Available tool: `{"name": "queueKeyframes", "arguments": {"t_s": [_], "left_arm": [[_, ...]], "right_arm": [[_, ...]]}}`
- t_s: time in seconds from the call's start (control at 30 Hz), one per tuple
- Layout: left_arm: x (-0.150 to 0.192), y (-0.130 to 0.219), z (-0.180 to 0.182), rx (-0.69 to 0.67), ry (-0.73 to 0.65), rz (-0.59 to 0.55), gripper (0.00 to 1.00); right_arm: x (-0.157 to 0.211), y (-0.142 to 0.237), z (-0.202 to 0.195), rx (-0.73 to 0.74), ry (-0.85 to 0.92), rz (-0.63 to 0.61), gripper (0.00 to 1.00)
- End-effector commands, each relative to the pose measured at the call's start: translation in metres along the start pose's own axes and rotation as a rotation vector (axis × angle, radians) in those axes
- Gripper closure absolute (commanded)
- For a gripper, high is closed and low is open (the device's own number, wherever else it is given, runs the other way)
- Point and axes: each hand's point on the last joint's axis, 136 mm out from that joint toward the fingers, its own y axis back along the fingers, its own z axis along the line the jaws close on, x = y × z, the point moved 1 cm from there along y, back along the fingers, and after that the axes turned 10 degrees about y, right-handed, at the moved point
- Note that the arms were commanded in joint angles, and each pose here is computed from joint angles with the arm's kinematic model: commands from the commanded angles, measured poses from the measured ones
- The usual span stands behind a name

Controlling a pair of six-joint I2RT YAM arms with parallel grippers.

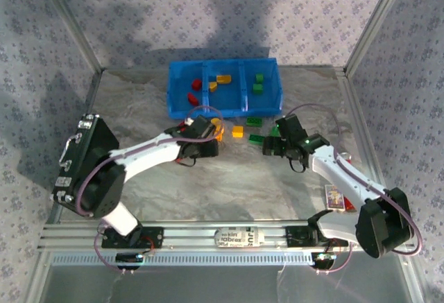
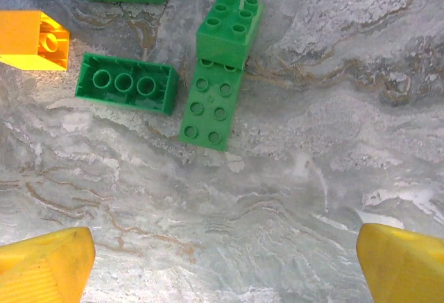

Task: Sort the legos into containers by color
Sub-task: Pick up the lego from the center of the table.

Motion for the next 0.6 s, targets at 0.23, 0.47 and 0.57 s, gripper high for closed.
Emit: {"name": "queueKeyframes", "arguments": {"t_s": [0.23, 0.47, 0.57], "left_arm": [[-0.022, -0.048, -0.003, -0.123, -0.001, 0.055, 0.20], [-0.018, -0.067, -0.004, -0.162, -0.028, 0.100, 0.43], [-0.017, -0.063, -0.005, -0.161, -0.033, 0.104, 0.66]], "right_arm": [[-0.003, 0.008, 0.005, -0.052, -0.044, -0.060, 0.01], [0.000, 0.008, -0.002, -0.051, -0.068, -0.068, 0.01], [-0.002, 0.011, -0.005, -0.053, -0.077, -0.075, 0.01]]}}
